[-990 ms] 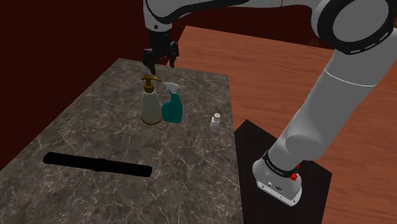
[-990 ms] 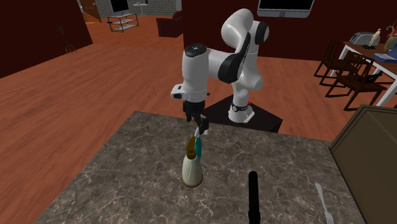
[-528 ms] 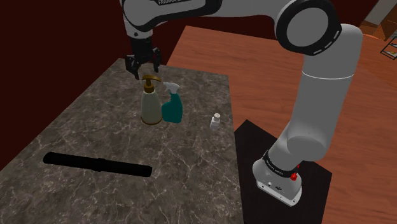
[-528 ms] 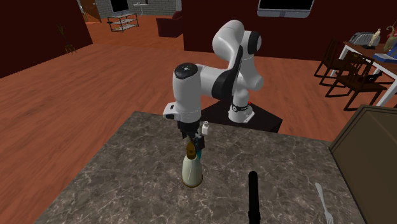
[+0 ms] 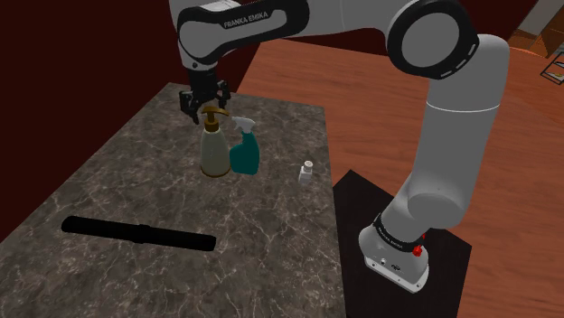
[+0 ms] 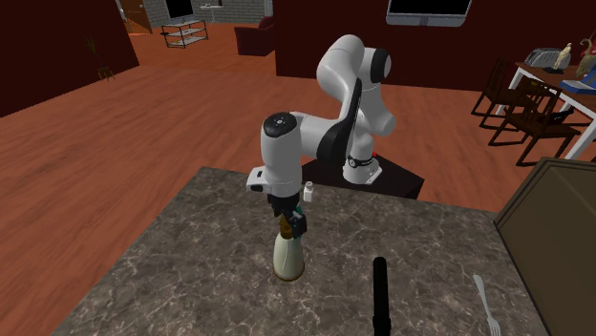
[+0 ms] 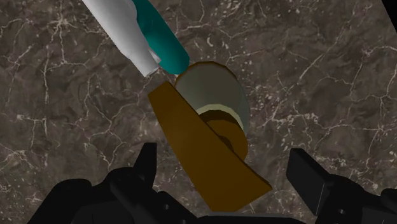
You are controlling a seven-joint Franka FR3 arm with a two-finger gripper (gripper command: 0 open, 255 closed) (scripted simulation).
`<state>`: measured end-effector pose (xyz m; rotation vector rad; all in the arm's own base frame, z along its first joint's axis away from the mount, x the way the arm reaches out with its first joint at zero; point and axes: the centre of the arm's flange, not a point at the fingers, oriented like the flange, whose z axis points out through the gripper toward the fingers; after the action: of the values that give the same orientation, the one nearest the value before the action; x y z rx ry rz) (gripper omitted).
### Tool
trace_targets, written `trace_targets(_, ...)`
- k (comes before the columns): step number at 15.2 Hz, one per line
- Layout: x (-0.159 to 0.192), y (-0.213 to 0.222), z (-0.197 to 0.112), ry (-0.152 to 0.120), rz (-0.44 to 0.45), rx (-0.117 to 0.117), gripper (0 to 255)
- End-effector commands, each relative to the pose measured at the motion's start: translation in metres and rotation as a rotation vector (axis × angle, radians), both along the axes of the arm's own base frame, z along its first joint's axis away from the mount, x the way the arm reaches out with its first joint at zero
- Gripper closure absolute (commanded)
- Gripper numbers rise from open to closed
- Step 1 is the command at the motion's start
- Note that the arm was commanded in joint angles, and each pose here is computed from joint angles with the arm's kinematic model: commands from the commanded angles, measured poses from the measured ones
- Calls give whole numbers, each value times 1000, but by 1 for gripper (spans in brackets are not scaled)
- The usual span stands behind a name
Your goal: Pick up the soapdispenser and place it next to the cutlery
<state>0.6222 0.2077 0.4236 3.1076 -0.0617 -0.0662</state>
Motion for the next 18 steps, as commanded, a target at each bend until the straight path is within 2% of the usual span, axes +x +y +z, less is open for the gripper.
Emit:
trace_targets(1,0,0,-1,-1,0,0,0)
trace_targets(6,0,0,-1,0,0,0,0)
trace_targets(7,0,0,-1,0,0,0,255)
trace_targets(16,0,0,-1,-1,0,0,255)
trace_targets(18,0,0,9,-1,0,0,255)
